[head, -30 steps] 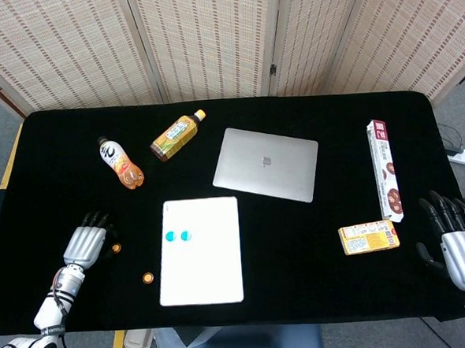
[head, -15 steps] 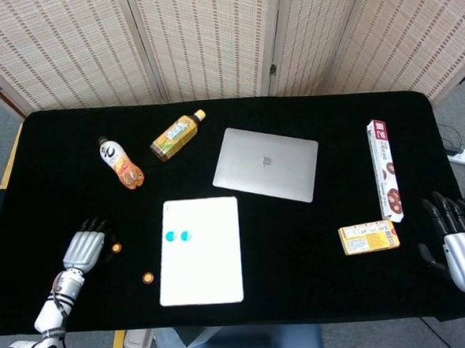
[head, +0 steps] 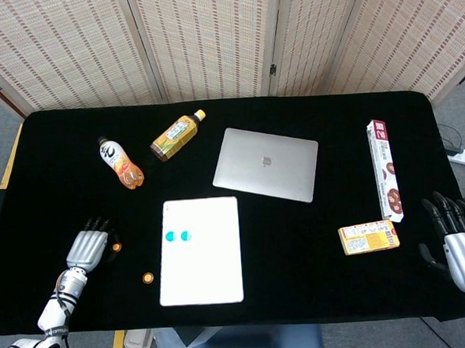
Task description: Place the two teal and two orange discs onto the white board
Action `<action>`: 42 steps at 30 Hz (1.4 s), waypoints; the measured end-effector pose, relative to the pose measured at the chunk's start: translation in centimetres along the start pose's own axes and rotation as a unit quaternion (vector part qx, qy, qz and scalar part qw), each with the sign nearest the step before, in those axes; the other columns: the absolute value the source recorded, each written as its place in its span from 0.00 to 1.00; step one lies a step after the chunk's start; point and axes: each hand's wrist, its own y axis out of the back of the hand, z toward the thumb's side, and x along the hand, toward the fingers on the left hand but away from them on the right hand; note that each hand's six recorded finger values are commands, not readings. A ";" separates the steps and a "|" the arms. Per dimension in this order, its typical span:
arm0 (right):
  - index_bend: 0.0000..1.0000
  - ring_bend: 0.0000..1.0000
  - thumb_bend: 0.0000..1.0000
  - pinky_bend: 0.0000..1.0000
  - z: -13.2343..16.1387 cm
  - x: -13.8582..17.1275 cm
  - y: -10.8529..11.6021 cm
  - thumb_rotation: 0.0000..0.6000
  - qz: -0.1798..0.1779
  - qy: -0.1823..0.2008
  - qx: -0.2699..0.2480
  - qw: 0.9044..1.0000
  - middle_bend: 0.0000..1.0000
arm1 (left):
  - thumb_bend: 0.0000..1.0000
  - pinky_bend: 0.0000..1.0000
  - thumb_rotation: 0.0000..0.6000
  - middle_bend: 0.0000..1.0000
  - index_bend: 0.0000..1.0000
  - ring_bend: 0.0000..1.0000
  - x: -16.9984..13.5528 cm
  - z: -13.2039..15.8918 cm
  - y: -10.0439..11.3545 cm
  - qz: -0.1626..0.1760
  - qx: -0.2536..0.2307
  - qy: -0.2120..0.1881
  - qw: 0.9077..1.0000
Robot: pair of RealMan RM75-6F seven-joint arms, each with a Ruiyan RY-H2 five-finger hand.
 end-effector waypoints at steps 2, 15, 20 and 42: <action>0.00 0.00 0.43 0.00 0.0 0.0 0.0 1.00 0.000 0.000 0.000 1.000 0.00 | 0.39 0.00 1.00 0.17 0.50 0.01 0.0 0.0 0.0 0.000 0.001 0.000 1.000; 0.00 0.00 0.43 0.00 -0.1 0.2 0.2 1.00 -0.004 -0.001 0.000 1.000 0.00 | 0.40 0.00 1.00 0.17 0.51 0.01 -0.5 1.2 1.2 0.011 -0.013 -0.023 1.000; 0.00 0.00 0.43 0.00 -0.2 0.3 0.2 1.00 -0.004 -0.003 -0.001 1.000 0.00 | 0.40 0.00 1.00 0.17 0.51 0.01 -1.1 3.2 2.4 0.020 -0.018 -0.056 0.998; 0.00 0.00 0.43 0.00 -0.9 0.3 -0.1 1.00 0.000 -0.010 -0.004 1.000 0.00 | 0.40 0.00 1.00 0.17 0.50 0.00 -0.8 13.3 1.9 -0.007 0.028 -0.183 0.983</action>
